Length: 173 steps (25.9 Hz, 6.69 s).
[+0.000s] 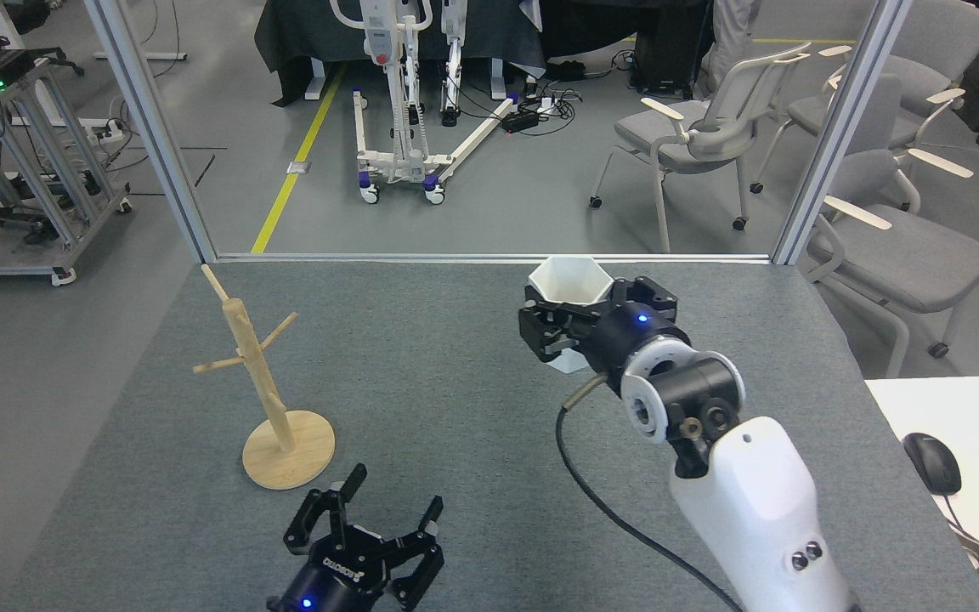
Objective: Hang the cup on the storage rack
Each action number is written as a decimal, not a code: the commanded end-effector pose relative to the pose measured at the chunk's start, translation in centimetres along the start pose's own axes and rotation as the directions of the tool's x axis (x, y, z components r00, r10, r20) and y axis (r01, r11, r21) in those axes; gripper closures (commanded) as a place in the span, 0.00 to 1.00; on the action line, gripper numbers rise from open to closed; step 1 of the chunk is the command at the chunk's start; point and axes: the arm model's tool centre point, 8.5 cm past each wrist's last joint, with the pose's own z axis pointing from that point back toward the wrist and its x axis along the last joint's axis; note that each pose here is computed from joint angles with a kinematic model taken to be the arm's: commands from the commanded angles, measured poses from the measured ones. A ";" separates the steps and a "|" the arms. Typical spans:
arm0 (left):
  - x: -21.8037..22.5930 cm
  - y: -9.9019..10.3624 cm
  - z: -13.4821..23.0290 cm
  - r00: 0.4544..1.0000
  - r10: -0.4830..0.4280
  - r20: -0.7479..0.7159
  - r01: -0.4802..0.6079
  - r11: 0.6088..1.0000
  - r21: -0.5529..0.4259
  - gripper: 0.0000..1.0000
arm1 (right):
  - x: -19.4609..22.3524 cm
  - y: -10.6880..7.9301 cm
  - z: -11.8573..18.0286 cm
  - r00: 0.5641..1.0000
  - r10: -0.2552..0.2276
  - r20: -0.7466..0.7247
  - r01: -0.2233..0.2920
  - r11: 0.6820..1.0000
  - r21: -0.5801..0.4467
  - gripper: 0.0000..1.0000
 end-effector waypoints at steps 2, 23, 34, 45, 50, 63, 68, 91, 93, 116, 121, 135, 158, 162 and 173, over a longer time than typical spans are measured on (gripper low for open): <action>3.5 1.0 -2.3 0.997 0.075 0.017 -0.076 0.997 0.035 0.04 | 5.2 -2.3 -0.3 0.999 0.050 -0.002 -0.050 0.998 0.026 0.96; 3.7 6.3 -10.5 0.993 0.033 -0.117 -0.017 0.990 0.139 0.07 | 14.1 -0.9 0.0 0.985 0.093 -0.142 -0.092 0.996 0.012 0.95; 3.0 6.6 -12.3 0.992 0.010 -0.123 0.007 0.991 0.136 0.07 | 13.4 -0.1 -0.5 0.983 0.072 -0.167 -0.068 0.997 0.032 0.94; 1.3 6.5 -14.4 0.980 -0.011 -0.198 0.037 0.992 0.125 0.22 | 13.4 0.0 -0.5 0.983 0.070 -0.167 -0.065 0.997 0.034 0.90; 1.4 7.4 -14.2 0.982 -0.014 -0.186 0.059 0.969 0.238 0.60 | 13.4 0.3 -0.5 0.984 0.068 -0.168 -0.062 0.997 0.040 0.72; 2.1 7.2 -14.1 0.994 -0.018 -0.109 0.046 0.966 0.253 1.00 | 13.2 0.8 -0.5 0.982 0.044 -0.186 -0.036 0.998 0.050 0.34; 2.3 7.3 -14.0 0.995 -0.020 -0.102 0.046 0.965 0.259 1.00 | 13.5 1.7 -0.4 0.983 0.045 -0.179 -0.035 0.998 0.060 0.17; 2.3 6.6 -13.2 0.994 -0.015 -0.105 0.041 0.968 0.249 1.00 | 13.7 1.7 0.4 0.986 0.032 -0.166 -0.031 0.999 0.012 0.02; 2.4 6.2 -13.0 0.994 -0.012 -0.106 0.037 0.970 0.241 1.00 | 13.8 1.5 1.5 0.988 0.011 -0.156 -0.013 1.000 -0.014 0.02; 4.1 0.8 -10.2 0.998 0.028 -0.056 -0.020 0.991 0.134 1.00 | 15.4 4.7 4.4 0.989 0.015 -0.150 -0.029 0.996 -0.089 0.01; 4.2 1.7 -13.8 1.000 0.004 0.013 -0.005 0.993 0.120 1.00 | 15.5 0.4 5.0 0.988 0.004 -0.152 -0.071 0.897 -0.436 0.01; 2.6 -1.4 -12.6 0.995 0.098 -0.019 -0.097 0.993 0.066 1.00 | -3.0 5.4 1.8 0.932 -0.131 -0.338 -0.026 0.906 -0.423 0.01; -12.8 -5.7 5.9 0.906 0.000 -0.424 0.016 0.999 0.035 1.00 | -16.7 26.4 5.6 0.849 -0.078 -0.523 0.032 0.995 -0.096 0.00; -14.1 -5.3 7.2 0.815 -0.021 -0.579 0.040 0.999 0.020 1.00 | -15.5 28.0 7.3 0.868 -0.073 -0.492 0.021 0.994 -0.110 0.01; -15.2 0.7 8.3 0.542 -0.093 -0.835 0.207 0.978 0.026 1.00 | -16.5 28.6 8.8 0.870 -0.066 -0.489 0.002 0.992 -0.129 0.01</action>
